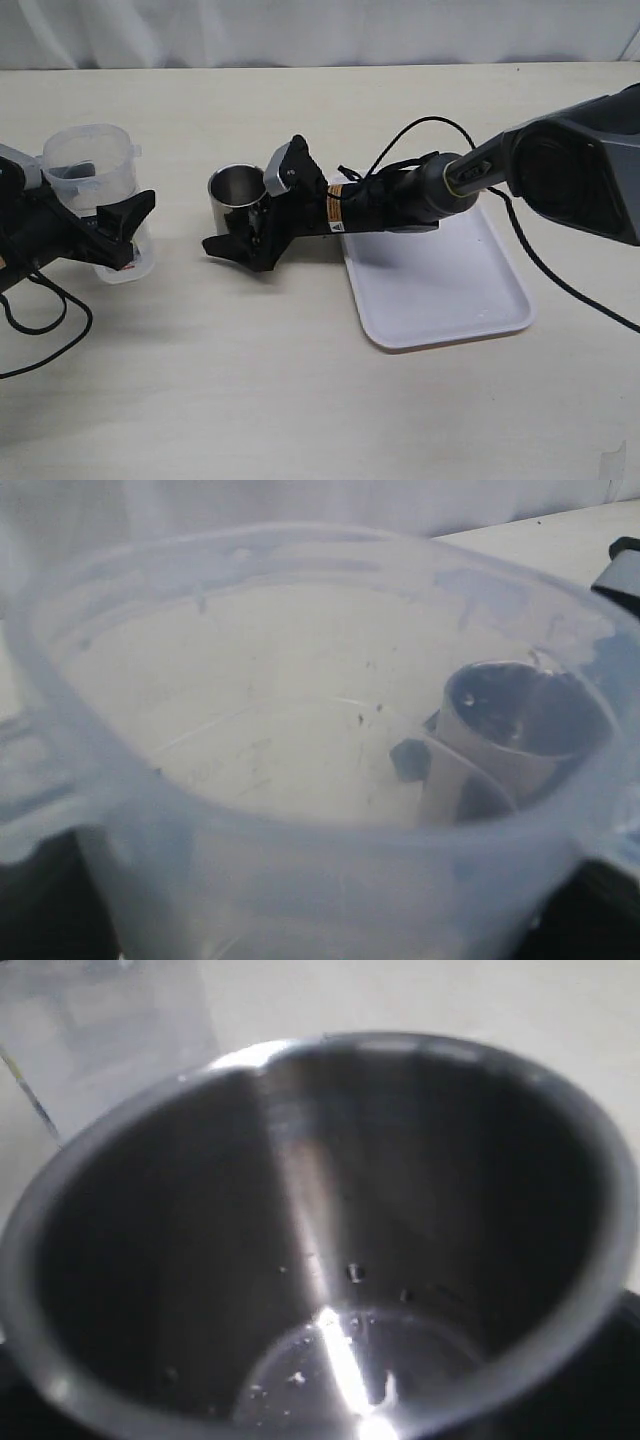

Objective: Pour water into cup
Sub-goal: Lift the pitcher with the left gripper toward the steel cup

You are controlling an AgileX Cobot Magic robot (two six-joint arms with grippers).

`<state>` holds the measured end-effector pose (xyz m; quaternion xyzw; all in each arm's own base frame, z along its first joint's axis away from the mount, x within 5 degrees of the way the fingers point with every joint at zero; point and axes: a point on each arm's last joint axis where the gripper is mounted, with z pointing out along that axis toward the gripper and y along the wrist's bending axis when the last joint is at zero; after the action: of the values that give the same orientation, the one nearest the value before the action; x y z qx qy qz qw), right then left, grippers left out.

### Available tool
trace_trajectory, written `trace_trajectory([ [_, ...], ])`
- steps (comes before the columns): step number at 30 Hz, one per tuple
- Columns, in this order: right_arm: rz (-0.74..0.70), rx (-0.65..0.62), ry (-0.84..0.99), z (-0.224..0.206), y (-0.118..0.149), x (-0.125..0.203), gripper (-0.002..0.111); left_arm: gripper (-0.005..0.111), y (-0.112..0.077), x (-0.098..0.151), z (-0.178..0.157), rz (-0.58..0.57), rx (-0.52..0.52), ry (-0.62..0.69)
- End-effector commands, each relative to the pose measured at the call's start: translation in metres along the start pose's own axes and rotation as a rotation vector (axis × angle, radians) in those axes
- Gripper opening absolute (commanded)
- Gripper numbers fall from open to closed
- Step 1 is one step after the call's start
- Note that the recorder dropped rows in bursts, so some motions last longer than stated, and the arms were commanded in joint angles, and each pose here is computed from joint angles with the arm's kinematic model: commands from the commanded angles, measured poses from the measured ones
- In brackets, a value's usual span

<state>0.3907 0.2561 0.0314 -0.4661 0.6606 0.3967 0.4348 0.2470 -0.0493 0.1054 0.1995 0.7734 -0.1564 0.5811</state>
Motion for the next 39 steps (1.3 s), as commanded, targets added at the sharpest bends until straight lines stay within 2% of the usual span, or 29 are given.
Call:
trace_trajectory([
  [1, 0.015, 0.029, -0.007, 0.002, -0.002, 0.001, 0.072, 0.0, 0.0, 0.0, 0.0, -0.004, 0.007, -0.008],
  [4, 0.013, 0.033, -0.014, 0.001, -0.002, -0.002, 0.038, 0.0, 0.0, 0.0, 0.0, -0.004, 0.007, -0.008],
  [7, 0.027, 0.031, -0.016, 0.0, -0.003, -0.006, 0.009, 0.0, 0.0, 0.0, 0.0, -0.004, 0.007, -0.008],
  [8, 0.029, 0.032, -0.016, 0.0, -0.003, -0.006, 0.004, 0.0, 0.0, 0.0, 0.0, -0.004, 0.007, -0.008],
  [10, 0.025, 0.031, -0.002, 0.0, -0.003, -0.005, 0.004, 0.0, 0.0, -0.001, 0.001, -0.001, 0.009, -0.011],
  [16, -0.109, -0.028, 0.079, -0.003, 0.003, -0.009, 0.004, 0.0, 0.005, -0.015, 0.015, 0.052, 0.048, -0.074],
  [23, -0.103, -0.026, 0.068, -0.004, 0.002, -0.012, 0.004, 0.0, 0.013, -0.027, 0.033, 0.121, 0.069, -0.068],
  [30, -0.103, -0.036, 0.057, -0.004, 0.003, -0.013, 0.004, 0.0, 0.024, -0.043, 0.056, 0.247, 0.112, -0.019],
  [39, -0.074, -0.049, -0.037, -0.004, 0.005, -0.022, 0.004, 0.0, 0.028, -0.057, 0.07, 0.4, 0.183, -0.002],
])
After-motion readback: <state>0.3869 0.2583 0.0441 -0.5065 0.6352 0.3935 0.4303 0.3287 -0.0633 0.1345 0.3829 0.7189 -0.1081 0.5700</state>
